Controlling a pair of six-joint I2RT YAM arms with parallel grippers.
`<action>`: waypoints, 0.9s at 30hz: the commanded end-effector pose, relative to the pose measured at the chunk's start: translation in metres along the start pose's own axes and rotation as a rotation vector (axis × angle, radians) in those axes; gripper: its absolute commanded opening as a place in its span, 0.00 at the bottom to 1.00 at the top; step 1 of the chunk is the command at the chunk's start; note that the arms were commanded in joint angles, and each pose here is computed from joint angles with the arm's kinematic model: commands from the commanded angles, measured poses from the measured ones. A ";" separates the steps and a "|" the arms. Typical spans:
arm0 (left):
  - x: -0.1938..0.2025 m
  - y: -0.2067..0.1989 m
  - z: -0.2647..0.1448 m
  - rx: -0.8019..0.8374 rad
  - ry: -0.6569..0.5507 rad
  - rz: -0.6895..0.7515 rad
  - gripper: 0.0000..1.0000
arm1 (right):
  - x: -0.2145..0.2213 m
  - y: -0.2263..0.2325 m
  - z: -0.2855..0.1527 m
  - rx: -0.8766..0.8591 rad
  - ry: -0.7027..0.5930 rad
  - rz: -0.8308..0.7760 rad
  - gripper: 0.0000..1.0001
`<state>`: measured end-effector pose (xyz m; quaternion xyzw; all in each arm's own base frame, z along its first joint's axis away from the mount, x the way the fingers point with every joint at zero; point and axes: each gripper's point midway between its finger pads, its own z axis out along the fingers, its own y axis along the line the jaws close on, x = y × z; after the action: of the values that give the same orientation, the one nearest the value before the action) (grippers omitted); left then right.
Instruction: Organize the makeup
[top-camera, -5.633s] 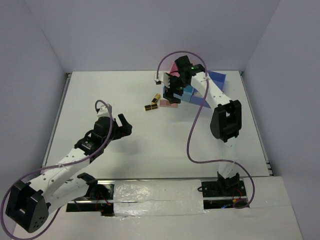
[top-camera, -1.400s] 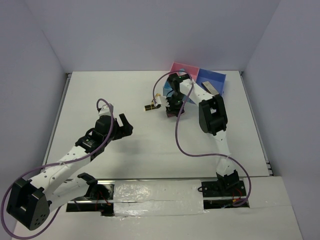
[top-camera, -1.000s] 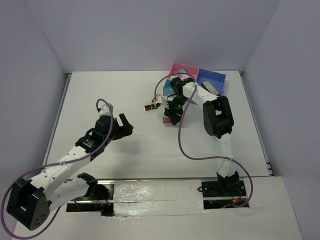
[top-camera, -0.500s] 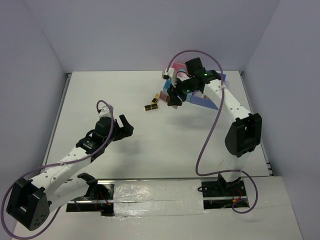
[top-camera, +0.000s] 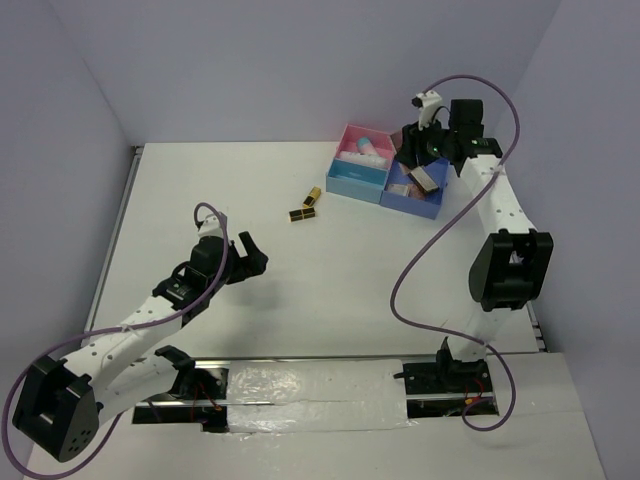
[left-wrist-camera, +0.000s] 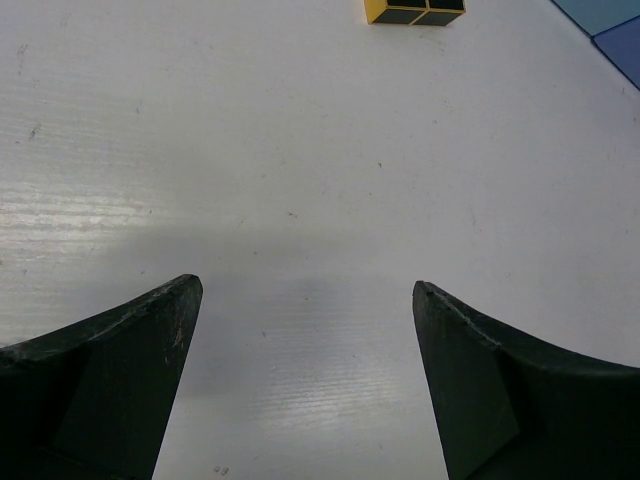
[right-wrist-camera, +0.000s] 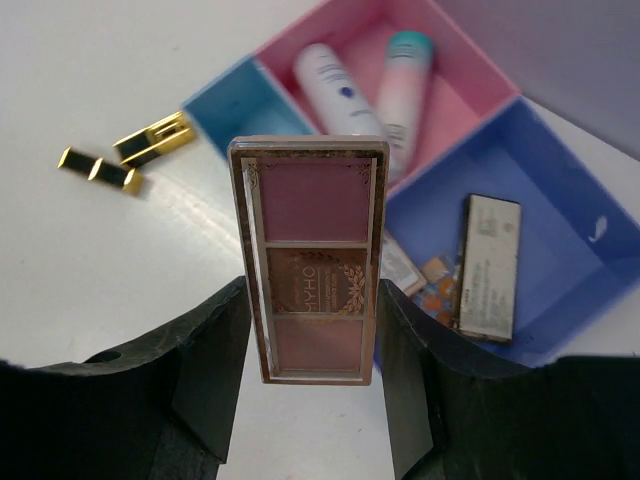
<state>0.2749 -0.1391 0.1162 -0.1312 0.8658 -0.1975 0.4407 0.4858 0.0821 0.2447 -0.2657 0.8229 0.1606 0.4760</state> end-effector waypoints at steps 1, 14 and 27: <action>-0.012 -0.009 -0.001 0.040 -0.045 -0.014 0.99 | -0.009 -0.045 0.003 0.170 -0.067 0.134 0.23; -0.012 -0.010 -0.002 0.043 -0.039 -0.017 0.99 | 0.044 -0.103 0.037 0.378 -0.004 0.382 0.41; -0.017 -0.018 -0.001 0.059 -0.026 0.007 0.99 | 0.077 -0.109 0.059 0.345 0.078 0.499 0.71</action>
<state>0.2745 -0.1417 0.1158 -0.1268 0.8670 -0.2025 0.4374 0.5455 0.0089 0.1177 0.0145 0.9107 0.1146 0.3966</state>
